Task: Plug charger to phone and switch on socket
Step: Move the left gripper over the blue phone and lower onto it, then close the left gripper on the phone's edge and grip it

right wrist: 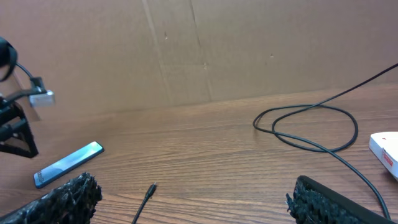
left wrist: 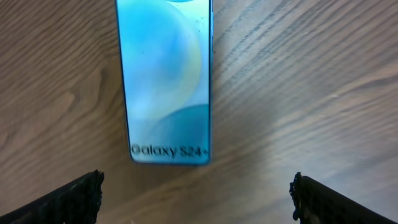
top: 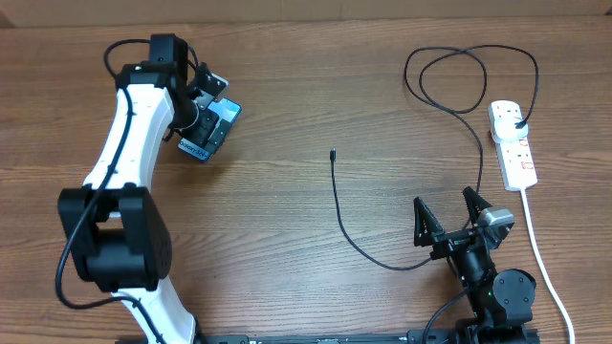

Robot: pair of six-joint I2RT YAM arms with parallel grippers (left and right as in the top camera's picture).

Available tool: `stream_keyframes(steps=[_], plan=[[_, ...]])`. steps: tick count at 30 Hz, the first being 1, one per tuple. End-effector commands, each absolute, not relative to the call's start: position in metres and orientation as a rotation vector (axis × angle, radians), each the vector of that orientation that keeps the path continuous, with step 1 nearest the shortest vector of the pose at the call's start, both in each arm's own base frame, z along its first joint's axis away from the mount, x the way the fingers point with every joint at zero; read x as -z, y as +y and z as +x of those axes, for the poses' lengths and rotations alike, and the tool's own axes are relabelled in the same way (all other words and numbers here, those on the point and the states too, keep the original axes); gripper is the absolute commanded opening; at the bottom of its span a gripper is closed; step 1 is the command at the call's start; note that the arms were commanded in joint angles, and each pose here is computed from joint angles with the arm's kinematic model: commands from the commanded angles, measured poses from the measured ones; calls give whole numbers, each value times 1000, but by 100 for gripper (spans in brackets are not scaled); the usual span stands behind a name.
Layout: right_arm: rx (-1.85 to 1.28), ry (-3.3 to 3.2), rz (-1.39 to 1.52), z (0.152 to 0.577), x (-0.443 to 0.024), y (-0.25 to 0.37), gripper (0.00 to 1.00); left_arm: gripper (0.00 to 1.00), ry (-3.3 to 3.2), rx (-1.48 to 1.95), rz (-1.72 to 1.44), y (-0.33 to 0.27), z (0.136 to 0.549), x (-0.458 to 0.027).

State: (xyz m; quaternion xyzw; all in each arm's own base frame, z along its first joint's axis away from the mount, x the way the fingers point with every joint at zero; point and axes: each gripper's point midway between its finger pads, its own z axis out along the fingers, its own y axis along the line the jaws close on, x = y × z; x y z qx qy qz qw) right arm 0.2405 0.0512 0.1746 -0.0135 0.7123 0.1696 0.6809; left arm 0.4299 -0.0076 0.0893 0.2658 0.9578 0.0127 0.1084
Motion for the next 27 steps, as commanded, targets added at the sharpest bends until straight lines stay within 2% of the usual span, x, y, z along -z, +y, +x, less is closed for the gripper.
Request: stream_keyframes(steps=[1,12,27], plan=[[-374,1594,-37,241,-173,52,100,100,2777,-96,929,-3,440,-80],[-374,1594,-37,241,-173,52,100,100,2644,-212,971,3,479,-73],[-374,1594,-37,241,-173,52,100,100,2695,-178,993,2,482,-29]])
